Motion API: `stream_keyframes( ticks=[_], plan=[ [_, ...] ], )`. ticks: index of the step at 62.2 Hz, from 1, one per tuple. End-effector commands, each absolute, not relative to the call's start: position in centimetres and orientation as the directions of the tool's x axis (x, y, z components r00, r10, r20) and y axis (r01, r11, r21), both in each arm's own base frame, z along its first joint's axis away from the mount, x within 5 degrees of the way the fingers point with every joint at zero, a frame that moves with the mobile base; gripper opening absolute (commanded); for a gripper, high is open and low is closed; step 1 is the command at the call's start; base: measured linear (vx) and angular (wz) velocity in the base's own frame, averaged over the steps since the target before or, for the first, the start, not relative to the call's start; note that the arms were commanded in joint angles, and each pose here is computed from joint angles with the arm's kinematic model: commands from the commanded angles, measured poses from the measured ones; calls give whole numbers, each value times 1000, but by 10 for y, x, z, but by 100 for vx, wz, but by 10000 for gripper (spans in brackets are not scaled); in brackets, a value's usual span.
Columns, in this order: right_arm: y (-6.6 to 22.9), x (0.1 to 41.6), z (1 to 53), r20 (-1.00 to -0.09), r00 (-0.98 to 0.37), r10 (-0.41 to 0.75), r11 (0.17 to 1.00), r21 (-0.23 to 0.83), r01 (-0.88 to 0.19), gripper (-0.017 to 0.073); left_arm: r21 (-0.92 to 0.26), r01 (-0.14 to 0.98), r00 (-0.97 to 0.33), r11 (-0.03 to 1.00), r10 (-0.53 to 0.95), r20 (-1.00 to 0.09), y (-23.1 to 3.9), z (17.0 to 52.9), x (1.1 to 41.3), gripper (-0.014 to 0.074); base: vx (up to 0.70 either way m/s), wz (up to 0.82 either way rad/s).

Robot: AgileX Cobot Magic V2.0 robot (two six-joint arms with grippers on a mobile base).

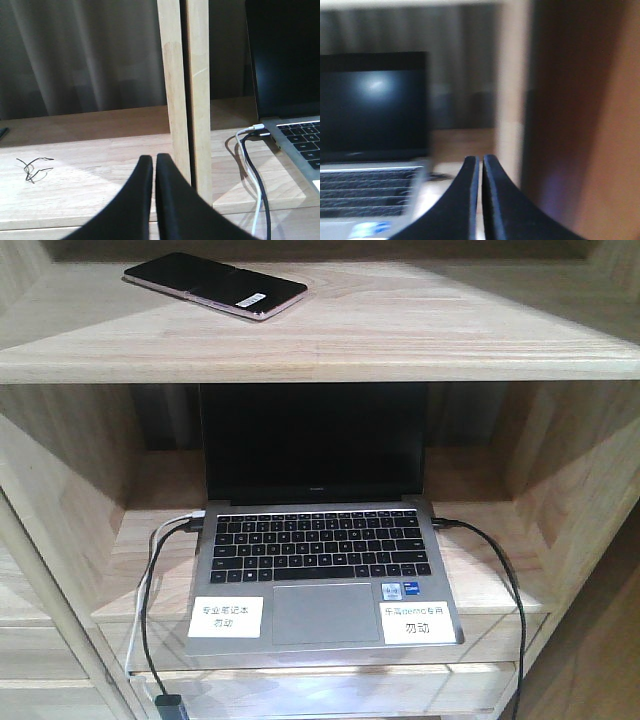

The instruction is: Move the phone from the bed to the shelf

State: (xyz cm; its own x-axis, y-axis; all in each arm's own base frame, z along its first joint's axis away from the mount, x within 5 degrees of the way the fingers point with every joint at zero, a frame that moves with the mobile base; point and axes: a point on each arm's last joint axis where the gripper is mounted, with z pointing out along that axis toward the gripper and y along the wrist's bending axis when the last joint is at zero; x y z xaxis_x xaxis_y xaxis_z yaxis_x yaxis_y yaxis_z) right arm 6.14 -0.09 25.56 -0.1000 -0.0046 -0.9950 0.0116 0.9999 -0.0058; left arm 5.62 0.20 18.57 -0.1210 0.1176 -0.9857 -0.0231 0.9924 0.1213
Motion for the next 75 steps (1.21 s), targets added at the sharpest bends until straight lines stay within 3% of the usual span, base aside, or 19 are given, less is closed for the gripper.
stream_keyframes(
  ticks=[1,17,20,75],
  plan=[
    [-1,57,258,-997,48,-57,998,-56,25,-6,108,-34,-14,994,107,-994,2,200,55,1,0,0],
    [-1,56,202,-997,73,-4,1000,-3,17,-6,108,-34,-14,994,107,-994,2,200,55,1,0,0],
    [-1,56,197,-1000,3,-4,1000,-4,12,-6,108,-34,-14,994,107,-994,2,200,55,1,0,0],
    [-1,56,196,-1000,-12,-16,1000,-16,11,-6,108,-34,-14,994,107,-994,2,200,55,1,0,0]
  ],
)
